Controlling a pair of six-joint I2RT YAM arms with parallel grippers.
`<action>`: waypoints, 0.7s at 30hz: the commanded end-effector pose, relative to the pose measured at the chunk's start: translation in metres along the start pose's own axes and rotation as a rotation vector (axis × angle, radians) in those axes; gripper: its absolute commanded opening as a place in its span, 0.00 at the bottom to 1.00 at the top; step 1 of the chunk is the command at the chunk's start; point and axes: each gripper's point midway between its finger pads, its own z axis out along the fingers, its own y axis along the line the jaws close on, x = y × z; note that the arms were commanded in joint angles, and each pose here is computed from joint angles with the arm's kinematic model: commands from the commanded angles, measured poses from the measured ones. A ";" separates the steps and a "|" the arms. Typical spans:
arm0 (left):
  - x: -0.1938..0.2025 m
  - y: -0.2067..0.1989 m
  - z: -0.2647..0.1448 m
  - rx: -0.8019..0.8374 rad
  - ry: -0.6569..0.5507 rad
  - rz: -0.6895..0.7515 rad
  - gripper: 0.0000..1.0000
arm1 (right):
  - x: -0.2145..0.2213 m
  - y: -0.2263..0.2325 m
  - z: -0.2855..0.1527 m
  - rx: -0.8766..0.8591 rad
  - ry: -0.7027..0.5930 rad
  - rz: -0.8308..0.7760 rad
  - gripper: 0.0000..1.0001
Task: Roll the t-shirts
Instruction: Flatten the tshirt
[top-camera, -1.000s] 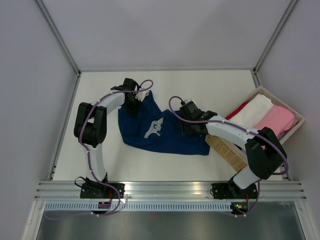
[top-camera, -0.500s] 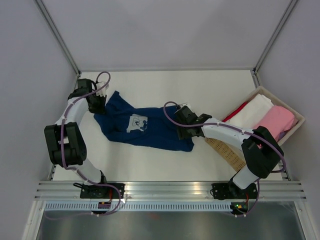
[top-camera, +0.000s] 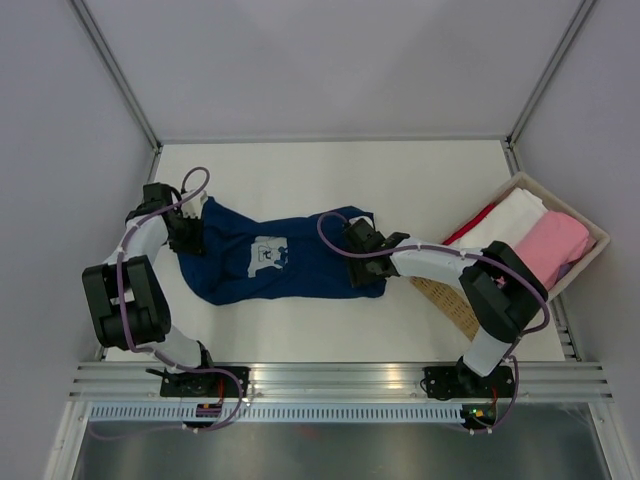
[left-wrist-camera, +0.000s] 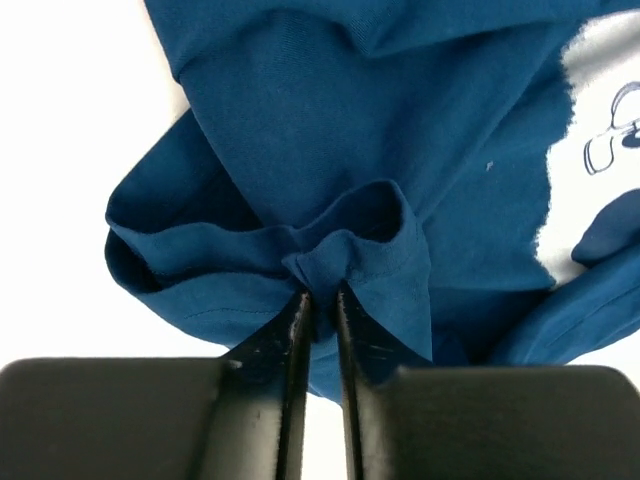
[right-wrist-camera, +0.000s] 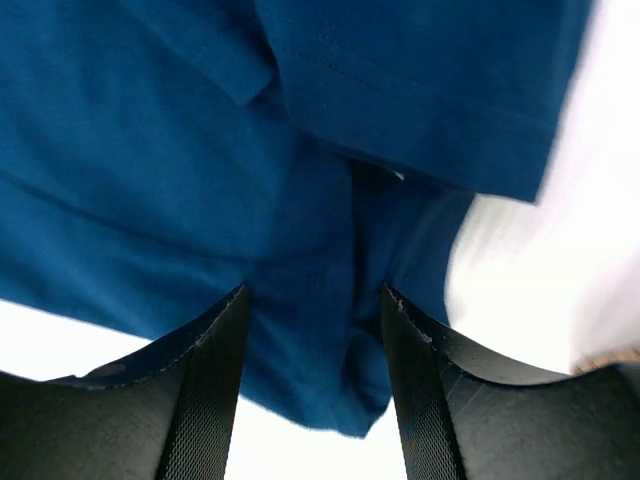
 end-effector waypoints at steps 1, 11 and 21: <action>-0.009 -0.001 -0.015 -0.019 -0.066 0.028 0.25 | 0.001 0.003 0.016 -0.011 0.021 -0.015 0.59; 0.010 0.011 -0.016 -0.091 -0.027 0.022 0.35 | 0.001 -0.002 -0.010 -0.026 -0.038 0.024 0.14; -0.004 -0.011 -0.014 0.033 -0.083 -0.023 0.31 | -0.001 0.000 -0.024 -0.061 -0.075 0.016 0.23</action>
